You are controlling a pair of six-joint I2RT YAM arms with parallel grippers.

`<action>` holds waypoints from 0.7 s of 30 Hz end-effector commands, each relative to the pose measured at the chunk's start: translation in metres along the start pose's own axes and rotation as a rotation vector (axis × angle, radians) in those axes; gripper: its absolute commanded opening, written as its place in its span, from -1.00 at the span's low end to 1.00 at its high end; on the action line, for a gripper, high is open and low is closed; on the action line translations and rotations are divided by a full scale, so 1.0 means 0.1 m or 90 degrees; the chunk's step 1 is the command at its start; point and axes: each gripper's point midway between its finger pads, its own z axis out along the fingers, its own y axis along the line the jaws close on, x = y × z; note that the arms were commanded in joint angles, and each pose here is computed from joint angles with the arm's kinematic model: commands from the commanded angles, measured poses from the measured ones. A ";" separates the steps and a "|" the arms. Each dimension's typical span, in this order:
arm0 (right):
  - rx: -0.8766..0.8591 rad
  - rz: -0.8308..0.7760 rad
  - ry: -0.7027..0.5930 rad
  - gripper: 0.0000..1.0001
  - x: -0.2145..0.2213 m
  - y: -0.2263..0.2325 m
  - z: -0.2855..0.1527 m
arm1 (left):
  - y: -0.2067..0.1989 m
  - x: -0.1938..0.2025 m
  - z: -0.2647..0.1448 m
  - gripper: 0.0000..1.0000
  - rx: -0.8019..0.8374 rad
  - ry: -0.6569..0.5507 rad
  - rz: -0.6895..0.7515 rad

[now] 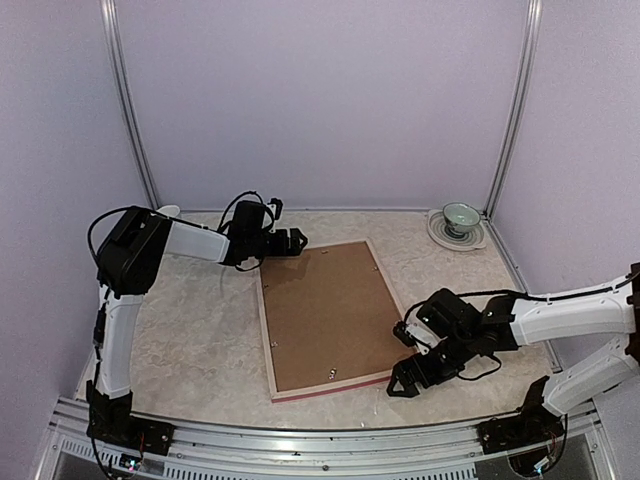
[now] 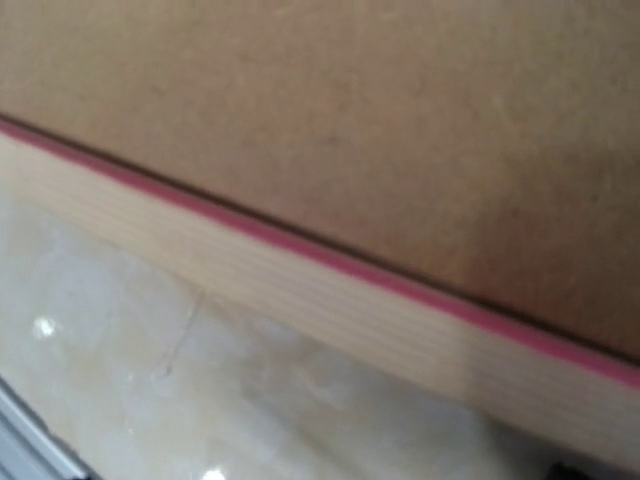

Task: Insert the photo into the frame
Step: Rotate the photo frame at the center of the board.

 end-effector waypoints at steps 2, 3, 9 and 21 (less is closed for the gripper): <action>0.031 0.006 -0.035 0.98 -0.15 -0.05 0.04 | -0.07 -0.01 0.01 0.98 0.040 -0.006 -0.007; 0.031 0.008 -0.037 0.98 -0.17 -0.05 0.06 | -0.05 -0.02 0.01 0.98 0.037 -0.007 -0.009; 0.045 0.013 -0.034 0.98 -0.22 -0.08 0.15 | 0.16 -0.11 0.02 0.98 -0.020 -0.008 -0.009; 0.063 0.060 -0.091 0.98 -0.50 -0.28 0.03 | 0.60 -0.03 0.11 0.98 -0.091 0.048 -0.058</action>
